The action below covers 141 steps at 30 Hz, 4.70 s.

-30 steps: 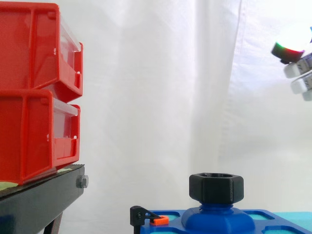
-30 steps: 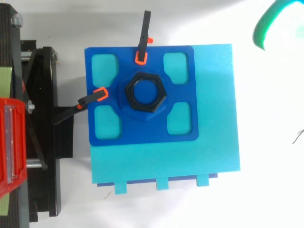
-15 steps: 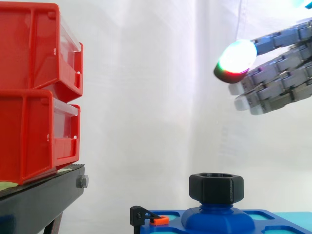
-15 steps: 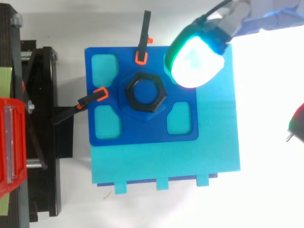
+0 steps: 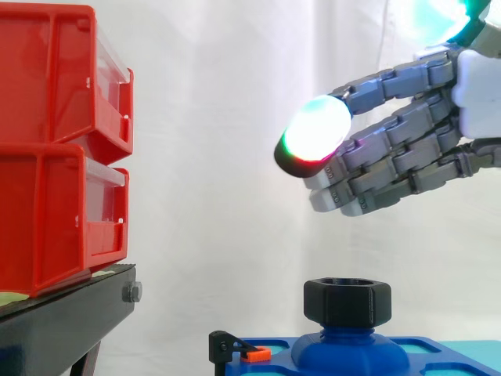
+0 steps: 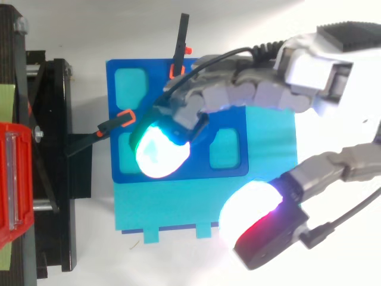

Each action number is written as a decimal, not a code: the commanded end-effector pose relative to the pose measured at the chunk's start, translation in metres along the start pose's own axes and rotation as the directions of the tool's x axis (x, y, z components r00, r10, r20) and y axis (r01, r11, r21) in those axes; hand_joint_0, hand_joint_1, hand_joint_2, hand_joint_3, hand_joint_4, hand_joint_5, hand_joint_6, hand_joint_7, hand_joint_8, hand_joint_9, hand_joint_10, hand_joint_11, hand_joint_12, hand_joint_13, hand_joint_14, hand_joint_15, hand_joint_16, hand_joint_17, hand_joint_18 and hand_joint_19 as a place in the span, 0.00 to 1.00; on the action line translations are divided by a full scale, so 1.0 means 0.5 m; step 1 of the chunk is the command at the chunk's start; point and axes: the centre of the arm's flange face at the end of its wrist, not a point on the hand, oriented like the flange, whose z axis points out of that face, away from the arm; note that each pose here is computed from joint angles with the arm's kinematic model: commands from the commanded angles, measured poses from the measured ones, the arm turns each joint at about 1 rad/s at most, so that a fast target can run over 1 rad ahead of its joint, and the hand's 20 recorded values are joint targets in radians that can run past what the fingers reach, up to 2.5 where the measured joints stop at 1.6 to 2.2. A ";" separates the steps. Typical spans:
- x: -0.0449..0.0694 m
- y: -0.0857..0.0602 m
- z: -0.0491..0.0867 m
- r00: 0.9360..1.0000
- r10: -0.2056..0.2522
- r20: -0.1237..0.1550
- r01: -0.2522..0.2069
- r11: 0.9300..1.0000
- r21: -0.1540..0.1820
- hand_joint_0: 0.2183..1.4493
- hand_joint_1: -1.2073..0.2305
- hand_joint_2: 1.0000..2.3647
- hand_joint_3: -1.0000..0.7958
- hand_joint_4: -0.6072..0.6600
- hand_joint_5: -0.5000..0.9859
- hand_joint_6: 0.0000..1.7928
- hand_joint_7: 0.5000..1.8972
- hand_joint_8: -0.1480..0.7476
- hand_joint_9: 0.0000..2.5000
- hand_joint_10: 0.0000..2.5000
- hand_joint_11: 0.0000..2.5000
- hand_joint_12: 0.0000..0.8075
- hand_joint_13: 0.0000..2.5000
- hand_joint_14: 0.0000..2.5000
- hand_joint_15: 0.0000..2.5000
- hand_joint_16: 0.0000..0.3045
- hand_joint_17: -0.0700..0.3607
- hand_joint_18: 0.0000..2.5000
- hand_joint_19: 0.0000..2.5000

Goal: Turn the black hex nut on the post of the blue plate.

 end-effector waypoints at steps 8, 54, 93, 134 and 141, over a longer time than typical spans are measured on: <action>0.047 -0.009 0.051 0.995 -0.088 -0.050 0.086 0.995 -0.042 0.21 0.49 0.00 0.28 0.61 0.19 0.28 0.18 0.45 0.16 0.00 0.00 0.47 0.07 0.00 0.00 0.19 0.46 0.05 0.02; 0.102 -0.043 0.085 0.871 -0.485 -0.084 0.481 0.874 -0.065 0.21 0.51 0.00 0.28 0.63 0.20 0.28 0.21 0.44 0.13 0.00 0.00 0.47 0.03 0.00 0.00 0.19 0.47 0.01 0.03; 0.028 -0.085 0.082 0.807 -0.565 -0.172 0.558 0.825 -0.094 0.21 0.51 0.00 0.28 0.63 0.20 0.28 0.21 0.45 0.13 0.00 0.00 0.46 0.03 0.00 0.00 0.19 0.46 0.01 0.04; -0.135 -0.132 0.077 0.789 -0.597 -0.148 0.583 0.802 -0.126 0.22 0.50 0.00 0.28 0.63 0.20 0.28 0.21 0.45 0.13 0.00 0.00 0.46 0.04 0.00 0.00 0.19 0.46 0.01 0.04; -0.124 -0.092 0.089 0.792 -0.595 -0.133 0.581 0.803 -0.136 0.22 0.50 0.00 0.28 0.63 0.20 0.28 0.21 0.45 0.14 0.00 0.00 0.46 0.03 0.00 0.00 0.19 0.46 0.01 0.04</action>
